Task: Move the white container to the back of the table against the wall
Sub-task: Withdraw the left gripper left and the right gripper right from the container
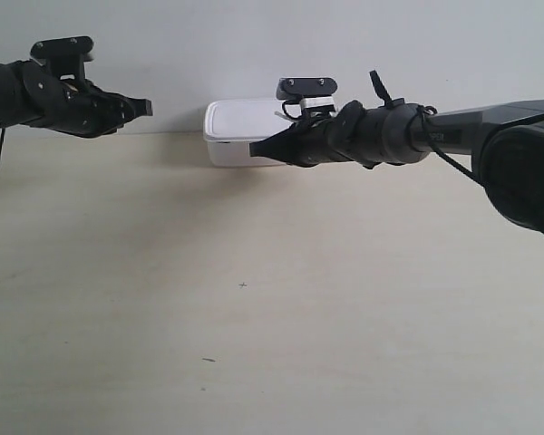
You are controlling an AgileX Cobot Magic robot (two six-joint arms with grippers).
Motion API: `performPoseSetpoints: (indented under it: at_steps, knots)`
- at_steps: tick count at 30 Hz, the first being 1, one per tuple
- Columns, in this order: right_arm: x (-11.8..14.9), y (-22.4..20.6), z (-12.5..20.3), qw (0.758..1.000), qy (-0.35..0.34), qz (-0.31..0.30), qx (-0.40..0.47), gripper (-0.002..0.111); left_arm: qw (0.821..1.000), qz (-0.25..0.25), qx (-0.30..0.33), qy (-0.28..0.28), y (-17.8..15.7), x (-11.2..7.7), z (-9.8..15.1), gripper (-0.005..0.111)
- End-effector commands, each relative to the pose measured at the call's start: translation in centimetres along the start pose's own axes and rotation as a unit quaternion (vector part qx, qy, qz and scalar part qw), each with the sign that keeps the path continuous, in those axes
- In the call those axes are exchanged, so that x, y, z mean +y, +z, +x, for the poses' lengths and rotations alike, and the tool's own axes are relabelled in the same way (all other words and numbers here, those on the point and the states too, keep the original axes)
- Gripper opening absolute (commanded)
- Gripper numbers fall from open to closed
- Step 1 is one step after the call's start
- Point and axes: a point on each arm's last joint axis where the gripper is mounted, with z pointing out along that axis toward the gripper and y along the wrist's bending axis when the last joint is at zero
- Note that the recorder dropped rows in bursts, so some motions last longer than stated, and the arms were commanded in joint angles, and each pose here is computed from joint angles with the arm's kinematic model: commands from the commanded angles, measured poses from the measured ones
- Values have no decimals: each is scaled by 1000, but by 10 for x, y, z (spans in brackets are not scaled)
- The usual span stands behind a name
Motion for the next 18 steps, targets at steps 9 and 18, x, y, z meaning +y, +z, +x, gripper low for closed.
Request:
performPoseSetpoints:
  at_steps: [9,18]
  knots:
    - [0,-1,-5,1000,-12,3,-11,0,1000,-1,-13,-9,-5,1,-6,0]
    - [0,-1,-5,1000,-21,5,-14,0,1000,-1,-12,-14,-4,1,-5,0]
